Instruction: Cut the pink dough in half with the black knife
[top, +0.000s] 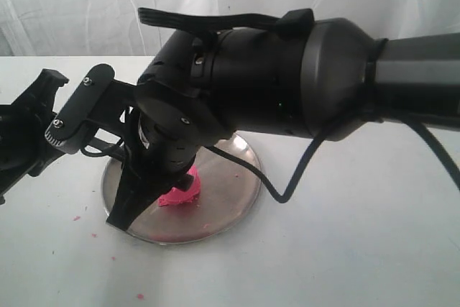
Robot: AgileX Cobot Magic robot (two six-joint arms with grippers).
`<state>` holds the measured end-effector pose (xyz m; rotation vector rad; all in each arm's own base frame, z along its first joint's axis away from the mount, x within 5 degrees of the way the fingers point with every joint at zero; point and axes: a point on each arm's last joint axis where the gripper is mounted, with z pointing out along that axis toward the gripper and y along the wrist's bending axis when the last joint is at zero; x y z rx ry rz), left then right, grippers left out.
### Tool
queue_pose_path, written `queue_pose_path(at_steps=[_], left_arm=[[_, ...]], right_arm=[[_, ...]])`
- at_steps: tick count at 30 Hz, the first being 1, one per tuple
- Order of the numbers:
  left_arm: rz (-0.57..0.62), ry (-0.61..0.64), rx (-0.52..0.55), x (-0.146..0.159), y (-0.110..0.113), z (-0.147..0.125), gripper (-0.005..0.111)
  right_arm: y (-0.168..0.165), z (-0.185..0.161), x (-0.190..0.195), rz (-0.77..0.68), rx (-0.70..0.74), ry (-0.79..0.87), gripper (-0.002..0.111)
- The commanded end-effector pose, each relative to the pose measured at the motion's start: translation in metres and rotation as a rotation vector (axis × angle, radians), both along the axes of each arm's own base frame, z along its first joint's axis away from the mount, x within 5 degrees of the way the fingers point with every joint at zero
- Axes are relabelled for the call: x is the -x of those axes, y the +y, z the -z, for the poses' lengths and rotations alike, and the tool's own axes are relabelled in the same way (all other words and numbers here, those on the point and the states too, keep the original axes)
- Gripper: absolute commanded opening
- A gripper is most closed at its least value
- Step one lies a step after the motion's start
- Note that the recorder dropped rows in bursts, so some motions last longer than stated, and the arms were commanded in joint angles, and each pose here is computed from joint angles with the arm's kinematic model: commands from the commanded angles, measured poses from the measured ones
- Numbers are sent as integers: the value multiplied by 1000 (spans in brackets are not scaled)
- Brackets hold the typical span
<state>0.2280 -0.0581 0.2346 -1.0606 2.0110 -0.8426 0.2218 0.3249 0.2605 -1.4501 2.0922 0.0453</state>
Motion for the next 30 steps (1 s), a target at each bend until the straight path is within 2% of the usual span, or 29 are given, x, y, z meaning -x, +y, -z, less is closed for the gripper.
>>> queue_pose_path(at_steps=[1, 6, 11, 22, 26, 30], left_arm=[[-23, 7, 24, -2, -1, 0, 34], [-30, 4, 20, -2, 0, 0, 30], [-30, 8, 26, -2, 0, 0, 0], [-9, 31, 28, -3, -3, 5, 3], [6, 27, 10, -3, -3, 5, 13], [10, 26, 7, -3, -3, 5, 33]], right_arm=[[3, 0, -2, 3, -9, -11, 0], [5, 7, -4, 18, 1, 1, 0], [6, 10, -4, 17, 1, 4, 0], [9, 0, -6, 23, -22, -3, 0], [9, -1, -6, 23, -26, -4, 0], [10, -1, -6, 22, -28, -5, 0]])
